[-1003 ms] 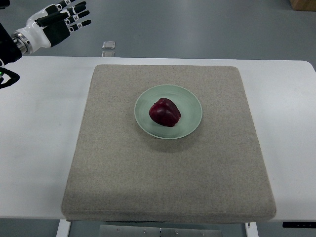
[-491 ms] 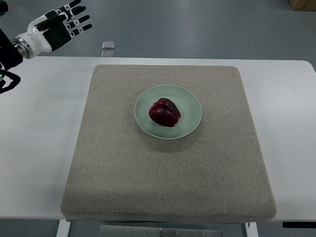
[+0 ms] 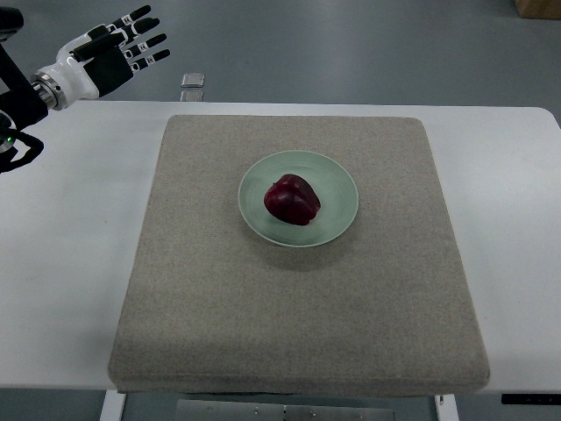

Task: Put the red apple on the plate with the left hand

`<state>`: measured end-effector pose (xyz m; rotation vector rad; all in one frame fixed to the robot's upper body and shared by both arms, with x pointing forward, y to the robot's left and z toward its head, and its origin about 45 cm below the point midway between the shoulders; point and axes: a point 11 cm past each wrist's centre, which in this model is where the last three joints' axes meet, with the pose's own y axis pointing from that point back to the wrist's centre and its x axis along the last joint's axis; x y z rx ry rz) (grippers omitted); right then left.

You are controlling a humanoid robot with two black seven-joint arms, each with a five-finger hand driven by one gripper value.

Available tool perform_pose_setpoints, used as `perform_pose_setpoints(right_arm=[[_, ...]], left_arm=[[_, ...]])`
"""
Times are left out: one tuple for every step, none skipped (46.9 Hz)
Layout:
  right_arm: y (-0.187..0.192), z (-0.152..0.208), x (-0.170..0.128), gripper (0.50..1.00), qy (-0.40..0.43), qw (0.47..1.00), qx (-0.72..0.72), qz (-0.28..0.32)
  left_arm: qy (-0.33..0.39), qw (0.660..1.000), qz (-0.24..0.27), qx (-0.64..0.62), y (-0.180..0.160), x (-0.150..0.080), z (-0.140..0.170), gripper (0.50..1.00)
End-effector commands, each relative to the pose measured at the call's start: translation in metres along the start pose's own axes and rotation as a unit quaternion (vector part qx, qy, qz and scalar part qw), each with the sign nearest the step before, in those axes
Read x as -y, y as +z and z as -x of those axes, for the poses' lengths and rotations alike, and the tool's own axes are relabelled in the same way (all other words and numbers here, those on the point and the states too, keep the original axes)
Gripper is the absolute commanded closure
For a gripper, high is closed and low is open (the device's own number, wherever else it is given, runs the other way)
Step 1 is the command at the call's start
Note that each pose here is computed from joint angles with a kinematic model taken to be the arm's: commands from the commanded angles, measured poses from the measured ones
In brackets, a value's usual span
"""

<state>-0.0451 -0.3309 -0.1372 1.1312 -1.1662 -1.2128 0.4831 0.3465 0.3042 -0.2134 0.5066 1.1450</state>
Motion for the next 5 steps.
perform_pose_setpoints(right_arm=[[-0.0001, 0.0, 0.0, 0.572, 0.0, 1.0, 0.0, 0.0], [-0.0001, 0.0, 0.0, 0.572, 0.0, 1.0, 0.0, 0.0], [-0.0001, 0.0, 0.0, 0.57, 0.0, 1.0, 0.0, 0.0], [-0.0001, 0.0, 0.0, 0.572, 0.0, 1.0, 0.0, 0.0], [-0.0001, 0.0, 0.0, 0.572, 0.0, 1.0, -0.001, 0.0]], left_arm=[[-0.003, 1.0, -0.003, -0.003, -0.0035, 0.0025, 0.0024, 0.504], [-0.003, 1.0, -0.003, -0.003, -0.004, 0.0029, 0.0029, 0.504], [-0.004, 1.0, -0.003, -0.004, -0.0045, 0.0033, 0.0033, 0.504], [-0.004, 1.0, -0.003, -0.004, -0.0045, 0.0033, 0.0033, 0.504], [-0.004, 1.0, -0.003, -0.004, -0.0045, 0.0033, 0.0033, 0.504]])
